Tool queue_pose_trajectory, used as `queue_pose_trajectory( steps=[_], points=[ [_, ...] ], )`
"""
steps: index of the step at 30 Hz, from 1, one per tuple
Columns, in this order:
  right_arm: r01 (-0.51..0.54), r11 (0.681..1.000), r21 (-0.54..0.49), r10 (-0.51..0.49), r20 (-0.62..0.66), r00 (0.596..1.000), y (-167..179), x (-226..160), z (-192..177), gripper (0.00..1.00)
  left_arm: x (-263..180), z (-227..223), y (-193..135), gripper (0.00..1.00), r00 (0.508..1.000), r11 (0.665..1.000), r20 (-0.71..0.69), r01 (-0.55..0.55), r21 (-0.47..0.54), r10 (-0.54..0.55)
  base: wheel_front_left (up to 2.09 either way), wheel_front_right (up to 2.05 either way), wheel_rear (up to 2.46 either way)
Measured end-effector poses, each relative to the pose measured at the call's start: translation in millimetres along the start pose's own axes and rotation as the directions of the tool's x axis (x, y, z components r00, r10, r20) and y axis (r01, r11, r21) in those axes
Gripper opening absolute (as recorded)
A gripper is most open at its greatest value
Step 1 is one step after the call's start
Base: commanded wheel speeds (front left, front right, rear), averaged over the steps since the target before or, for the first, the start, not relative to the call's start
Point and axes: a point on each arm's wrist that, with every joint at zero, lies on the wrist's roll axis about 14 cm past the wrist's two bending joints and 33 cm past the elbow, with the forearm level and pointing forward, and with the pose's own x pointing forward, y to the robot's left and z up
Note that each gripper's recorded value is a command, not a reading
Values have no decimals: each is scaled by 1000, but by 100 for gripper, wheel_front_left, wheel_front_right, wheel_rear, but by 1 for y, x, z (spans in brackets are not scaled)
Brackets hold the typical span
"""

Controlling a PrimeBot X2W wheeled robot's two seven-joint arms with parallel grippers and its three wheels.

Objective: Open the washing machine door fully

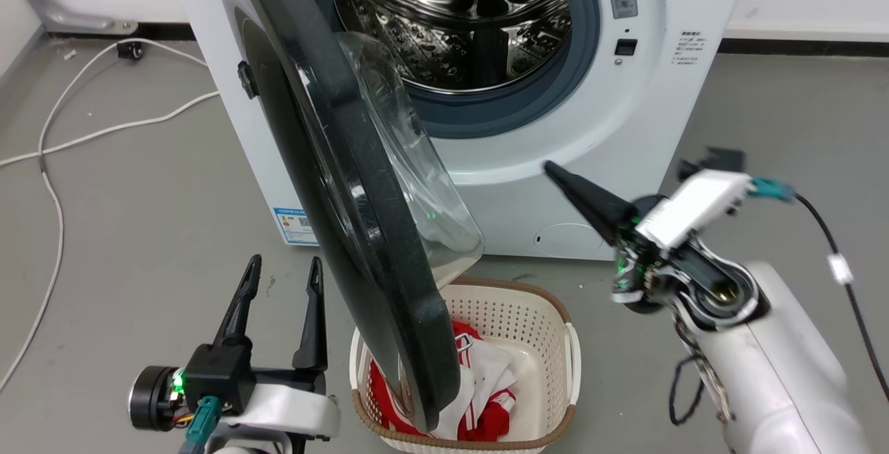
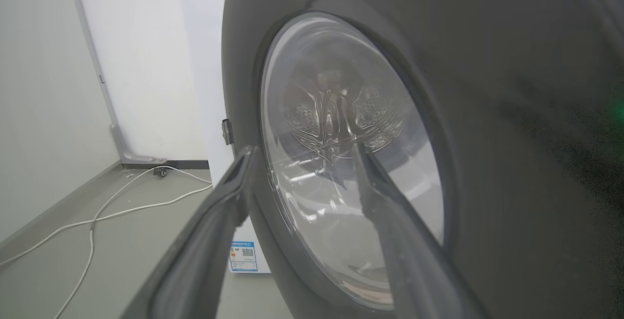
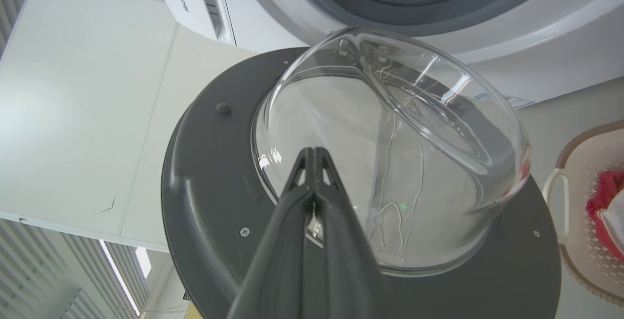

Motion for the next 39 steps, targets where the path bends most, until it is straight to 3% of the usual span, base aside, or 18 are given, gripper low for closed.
queue_pose_trajectory(
  steps=[6, 8, 9, 17, 21, 23, 25, 26, 28, 29, 30, 32, 35, 37, 39],
  points=[
    [41, 998, 40, -49, 250, 967, -27, -47, 34, 0, -6, 0, 2, 100, 1000, 1000, -4, -3, 5, 3, 0, 0, 0],
    [73, 997, 27, -78, 324, 943, -38, -65, 43, 77, -5, 1, 3, 100, 1000, 1000, -1, -4, 6, 4, 0, 0, 0],
    [71, 997, 39, -80, 363, 928, -41, -73, 47, 100, -5, 1, 3, 100, 1000, 1000, 0, -4, 6, 4, 0, 0, 0],
    [205, 978, -49, -138, 583, 801, -66, -137, 60, 100, -8, -1, -1, 100, 1000, 1000, -5, 9, 4, -9, 0, 0, 0],
    [302, 943, -140, -140, 657, 741, -73, -162, 62, 100, -8, -1, -2, 100, 1000, 1000, -7, 13, 0, -13, 0, 0, 0],
    [367, 905, -217, -125, 687, 716, -73, -171, 65, 100, -7, -1, -3, 100, 1000, 1000, -7, 14, 1, -14, 0, 0, 0],
    [428, 851, -303, -100, 707, 700, -70, -179, 70, 100, -7, -1, -3, 100, 1000, 1000, -6, 17, 0, -17, 0, 0, 0],
    [464, 808, -362, -81, 712, 697, -67, -182, 72, 100, -7, -1, -4, 100, 1000, 1000, -5, 18, 1, -18, 0, 0, 0],
    [547, 675, -495, -38, 718, 695, -58, -190, 80, 100, -6, -1, -3, 100, 1000, 1000, -5, 19, 3, -19, 0, 0, 0],
    [571, 624, -534, -15, 722, 691, -52, -192, 83, 100, -6, -1, -3, 100, 1000, 1000, -4, 18, 3, -18, 0, 0, 0],
    [598, 543, -590, 13, 718, 696, -45, -192, 85, 100, -6, 0, -3, 100, 1000, 1000, -4, 18, 3, -18, 0, 0, 0],
    [631, 412, -657, 70, 713, 697, -27, -191, 87, 100, -6, 0, -3, 100, 1000, 1000, -2, 17, 3, -17, 0, 0, 0],
    [651, 240, -720, 104, 686, 720, -9, -187, 80, 100, -7, 1, -2, 100, 1000, 1000, 0, 15, 8, -15, 0, 0, 0],
    [649, 157, -744, 109, 666, 738, 0, -183, 74, 100, -7, 2, -2, 100, 1000, 1000, 3, 16, 8, -16, 0, 0, 0],
    [640, 94, -762, 106, 647, 755, 4, -180, 65, 100, -7, 2, -1, 100, 1000, 1000, 3, 15, 10, -15, 0, 0, 0]
  ],
)
